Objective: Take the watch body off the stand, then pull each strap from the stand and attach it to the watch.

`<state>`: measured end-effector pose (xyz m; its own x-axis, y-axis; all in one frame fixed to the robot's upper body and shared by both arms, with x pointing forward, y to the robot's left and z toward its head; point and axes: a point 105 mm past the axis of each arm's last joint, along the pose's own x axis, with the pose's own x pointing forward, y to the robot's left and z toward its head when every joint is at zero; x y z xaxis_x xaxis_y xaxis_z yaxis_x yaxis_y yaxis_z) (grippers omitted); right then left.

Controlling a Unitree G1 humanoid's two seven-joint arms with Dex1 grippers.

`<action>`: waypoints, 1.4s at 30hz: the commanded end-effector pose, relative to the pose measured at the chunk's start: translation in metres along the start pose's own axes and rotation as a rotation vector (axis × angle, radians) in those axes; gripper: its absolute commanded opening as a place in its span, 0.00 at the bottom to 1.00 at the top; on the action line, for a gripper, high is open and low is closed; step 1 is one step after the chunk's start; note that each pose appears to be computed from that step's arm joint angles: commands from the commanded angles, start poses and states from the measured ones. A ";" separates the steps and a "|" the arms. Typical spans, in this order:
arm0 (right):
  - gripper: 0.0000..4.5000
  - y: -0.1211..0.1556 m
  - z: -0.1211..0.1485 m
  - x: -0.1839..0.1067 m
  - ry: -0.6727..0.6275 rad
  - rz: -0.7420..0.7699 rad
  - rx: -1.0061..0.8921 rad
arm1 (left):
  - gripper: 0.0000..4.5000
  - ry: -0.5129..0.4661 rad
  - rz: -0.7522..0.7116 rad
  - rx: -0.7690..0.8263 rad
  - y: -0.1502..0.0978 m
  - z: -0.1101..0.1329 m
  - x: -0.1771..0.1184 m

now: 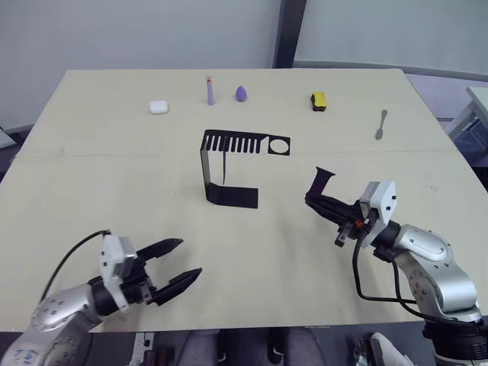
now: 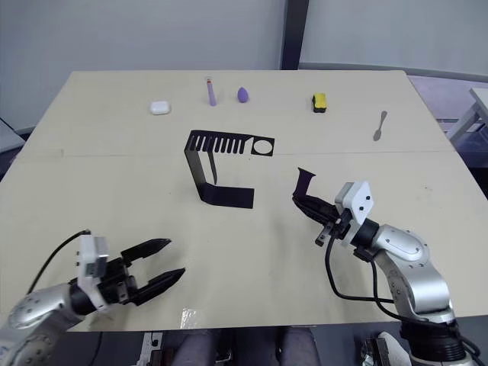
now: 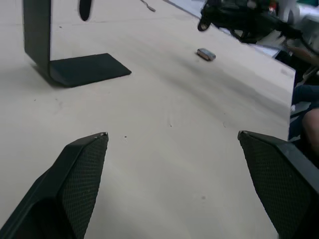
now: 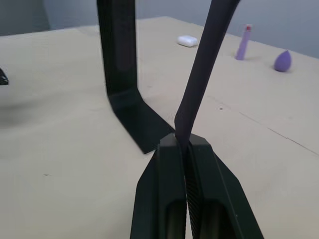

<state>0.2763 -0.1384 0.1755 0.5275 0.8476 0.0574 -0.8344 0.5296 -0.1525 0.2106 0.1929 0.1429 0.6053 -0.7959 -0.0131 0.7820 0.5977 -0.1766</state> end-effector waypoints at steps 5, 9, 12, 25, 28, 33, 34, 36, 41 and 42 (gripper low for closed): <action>0.00 0.048 0.028 0.024 -0.085 0.270 0.141 | 1.00 -0.159 -0.208 -0.114 -0.002 0.061 0.019; 0.00 0.065 0.032 0.039 -0.094 0.369 0.246 | 1.00 -0.110 -0.372 -0.064 -0.015 0.077 0.046; 0.00 0.074 0.034 0.046 -0.072 0.441 0.280 | 1.00 -0.074 -0.458 -0.076 -0.025 0.077 0.066; 0.00 0.087 0.031 0.059 -0.077 0.478 0.243 | 0.94 -0.131 -0.614 -0.233 -0.062 0.070 0.111; 0.00 0.089 0.031 0.058 -0.085 0.478 0.248 | 0.71 -0.191 -0.601 -0.271 -0.057 0.079 0.111; 0.00 0.089 0.033 0.057 -0.096 0.474 0.249 | 0.50 -0.198 -0.578 -0.293 -0.052 0.078 0.113; 0.00 0.090 0.033 0.056 -0.097 0.474 0.250 | 0.50 -0.196 -0.581 -0.295 -0.053 0.077 0.114; 0.00 0.090 0.033 0.056 -0.098 0.474 0.250 | 0.50 -0.197 -0.586 -0.299 -0.055 0.076 0.115; 0.00 0.089 0.033 0.057 -0.098 0.476 0.250 | 0.50 -0.187 -0.594 -0.306 -0.058 0.071 0.116; 0.00 0.089 0.033 0.058 -0.099 0.476 0.251 | 0.50 -0.185 -0.597 -0.308 -0.059 0.071 0.116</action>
<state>0.2341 -0.0438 0.1861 0.1031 0.9896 0.1008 -0.9900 0.0922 0.1071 0.2520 0.0745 0.2180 0.1494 -0.9333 0.3266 0.9185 0.0087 -0.3953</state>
